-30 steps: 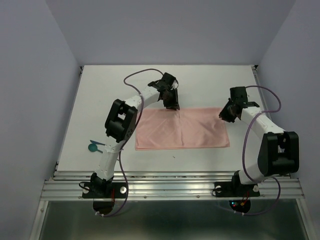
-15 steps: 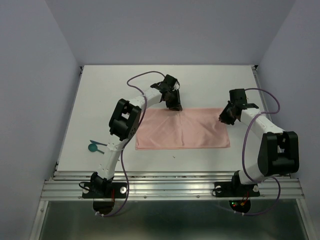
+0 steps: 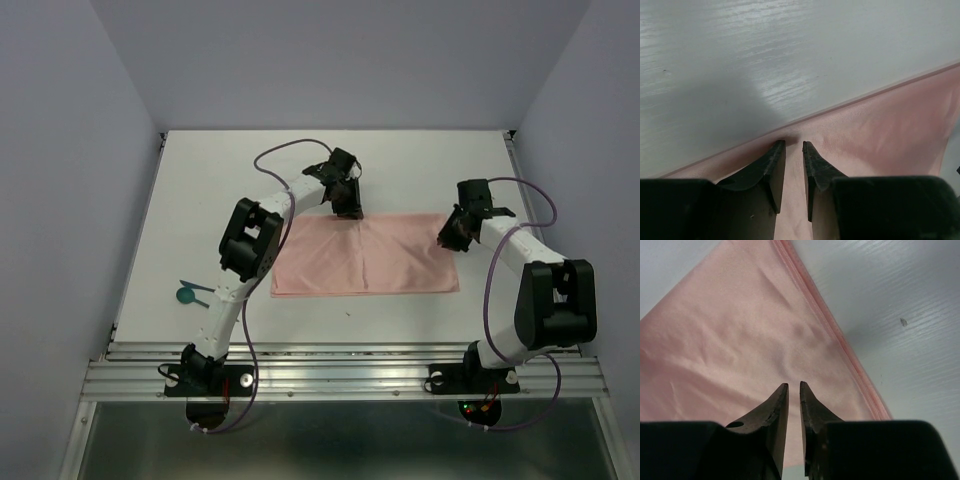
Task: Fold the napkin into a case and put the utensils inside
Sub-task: Smooth out the rectangle-folded napkin at the center of the board.
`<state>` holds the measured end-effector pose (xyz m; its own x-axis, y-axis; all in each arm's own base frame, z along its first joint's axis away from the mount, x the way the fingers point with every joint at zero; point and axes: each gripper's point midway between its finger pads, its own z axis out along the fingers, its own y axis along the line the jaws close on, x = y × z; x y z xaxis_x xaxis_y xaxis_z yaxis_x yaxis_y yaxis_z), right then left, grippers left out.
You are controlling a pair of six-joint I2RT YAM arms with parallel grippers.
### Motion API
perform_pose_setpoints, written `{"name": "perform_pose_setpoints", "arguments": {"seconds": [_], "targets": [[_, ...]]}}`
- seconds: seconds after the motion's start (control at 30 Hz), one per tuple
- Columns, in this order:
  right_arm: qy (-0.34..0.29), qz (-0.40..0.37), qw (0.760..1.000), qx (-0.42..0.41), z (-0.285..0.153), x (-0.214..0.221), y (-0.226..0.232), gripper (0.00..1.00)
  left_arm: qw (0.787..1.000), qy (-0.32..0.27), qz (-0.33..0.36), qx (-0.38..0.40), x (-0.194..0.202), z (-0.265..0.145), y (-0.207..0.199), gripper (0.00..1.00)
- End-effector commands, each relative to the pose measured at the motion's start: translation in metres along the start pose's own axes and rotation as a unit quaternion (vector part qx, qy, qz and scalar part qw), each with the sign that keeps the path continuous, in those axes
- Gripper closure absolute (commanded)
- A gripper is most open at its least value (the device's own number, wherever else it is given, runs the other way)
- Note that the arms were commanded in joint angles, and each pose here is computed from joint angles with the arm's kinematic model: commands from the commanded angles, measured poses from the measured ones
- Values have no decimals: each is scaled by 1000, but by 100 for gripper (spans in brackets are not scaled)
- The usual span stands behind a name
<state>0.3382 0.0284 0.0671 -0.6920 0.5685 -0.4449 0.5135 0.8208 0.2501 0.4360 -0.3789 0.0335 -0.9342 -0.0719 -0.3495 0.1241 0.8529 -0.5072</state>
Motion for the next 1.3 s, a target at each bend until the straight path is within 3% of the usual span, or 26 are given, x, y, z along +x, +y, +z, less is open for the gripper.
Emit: {"name": "perform_pose_setpoints", "arguments": {"seconds": [0.0, 0.23, 0.37, 0.53, 0.77, 1.27], "targets": [[-29, -15, 999, -1, 0, -20, 6, 79, 997, -64, 44, -9, -39, -55, -26, 68], [-31, -17, 999, -14, -4, -24, 12, 79, 994, -83, 61, -48, -46, -90, -8, 67], [-24, -18, 999, -14, -2, -19, 10, 79, 989, -101, 49, -91, -48, -111, 26, 67], [-9, -19, 999, -26, 0, -12, 13, 79, 975, -103, 40, -195, -47, -126, 99, 67], [-12, -20, 999, -28, -2, -13, 14, 79, 973, -104, -19, -207, -43, -141, 158, 67], [-9, -16, 1000, -22, -4, -5, 7, 79, 968, -62, -42, -238, -18, -109, 194, 68]]}}
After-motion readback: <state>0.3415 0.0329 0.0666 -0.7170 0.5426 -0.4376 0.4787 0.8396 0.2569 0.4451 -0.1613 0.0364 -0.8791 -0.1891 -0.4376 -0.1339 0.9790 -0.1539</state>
